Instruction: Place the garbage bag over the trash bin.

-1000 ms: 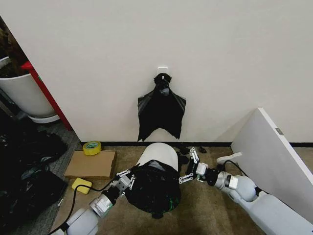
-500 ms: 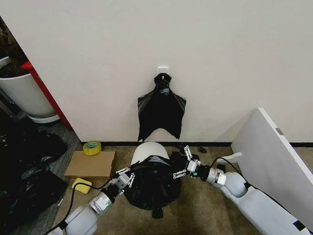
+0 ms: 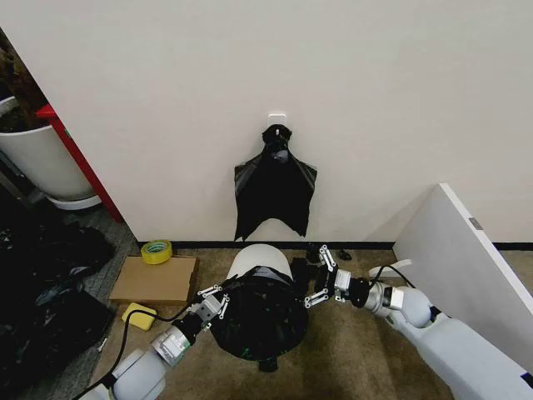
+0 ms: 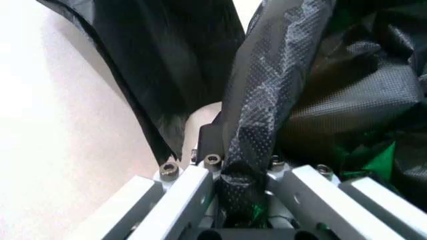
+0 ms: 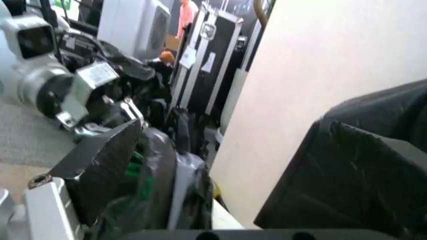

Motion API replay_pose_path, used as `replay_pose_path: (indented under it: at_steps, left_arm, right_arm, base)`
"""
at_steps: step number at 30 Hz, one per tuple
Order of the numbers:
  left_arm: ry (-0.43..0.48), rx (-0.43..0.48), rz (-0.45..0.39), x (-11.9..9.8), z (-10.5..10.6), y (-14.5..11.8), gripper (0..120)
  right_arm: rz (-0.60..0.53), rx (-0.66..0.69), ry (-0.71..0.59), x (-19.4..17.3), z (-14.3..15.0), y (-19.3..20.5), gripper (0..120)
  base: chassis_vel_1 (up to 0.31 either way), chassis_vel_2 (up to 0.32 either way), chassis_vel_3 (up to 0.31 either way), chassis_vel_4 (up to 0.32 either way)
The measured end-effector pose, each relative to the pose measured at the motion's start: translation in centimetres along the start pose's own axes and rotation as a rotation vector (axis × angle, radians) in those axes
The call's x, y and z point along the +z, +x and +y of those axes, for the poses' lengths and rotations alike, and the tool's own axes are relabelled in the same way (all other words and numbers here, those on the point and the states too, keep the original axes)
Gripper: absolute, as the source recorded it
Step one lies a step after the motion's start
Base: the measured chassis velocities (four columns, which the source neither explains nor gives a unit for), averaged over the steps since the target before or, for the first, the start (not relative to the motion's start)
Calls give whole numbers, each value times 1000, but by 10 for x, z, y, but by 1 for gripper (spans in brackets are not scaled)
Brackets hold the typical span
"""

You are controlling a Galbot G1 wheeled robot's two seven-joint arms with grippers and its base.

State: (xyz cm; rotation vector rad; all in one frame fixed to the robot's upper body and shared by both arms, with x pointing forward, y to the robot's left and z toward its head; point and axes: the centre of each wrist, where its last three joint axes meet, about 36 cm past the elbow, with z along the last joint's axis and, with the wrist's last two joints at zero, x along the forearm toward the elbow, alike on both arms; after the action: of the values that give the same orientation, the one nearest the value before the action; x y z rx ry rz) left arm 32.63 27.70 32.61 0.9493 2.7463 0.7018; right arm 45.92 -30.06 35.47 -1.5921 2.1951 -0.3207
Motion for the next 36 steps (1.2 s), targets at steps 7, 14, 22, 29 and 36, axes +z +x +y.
replay_pose_path:
  at_steps: [7, 14, 22, 29, 36]
  left_arm:
    - [-2, 4, -15, -5, -2, 3, 0]
    - [-14, 8, -29, -7, -3, 6, 0]
    - [-16, 14, -47, -12, -4, 7, 0]
    - [-18, 16, -63, -14, -2, 8, 0]
    - [10, -27, -30, -6, -1, 4, 0]
  right_arm:
    - [45, 1, 19, 11, -1, -8, 100]
    - [89, -7, 50, 20, -14, -5, 100]
    - [136, -35, 96, 32, -23, 3, 100]
    - [192, 90, 244, 51, -30, -2, 100]
    - [91, 348, 225, 47, -10, -25, 100]
  base:
    - [0, 0, 0, 0]
    - [0, 0, 0, 0]
    - [0, 0, 0, 0]
    - [0, 0, 0, 0]
    - [0, 0, 0, 0]
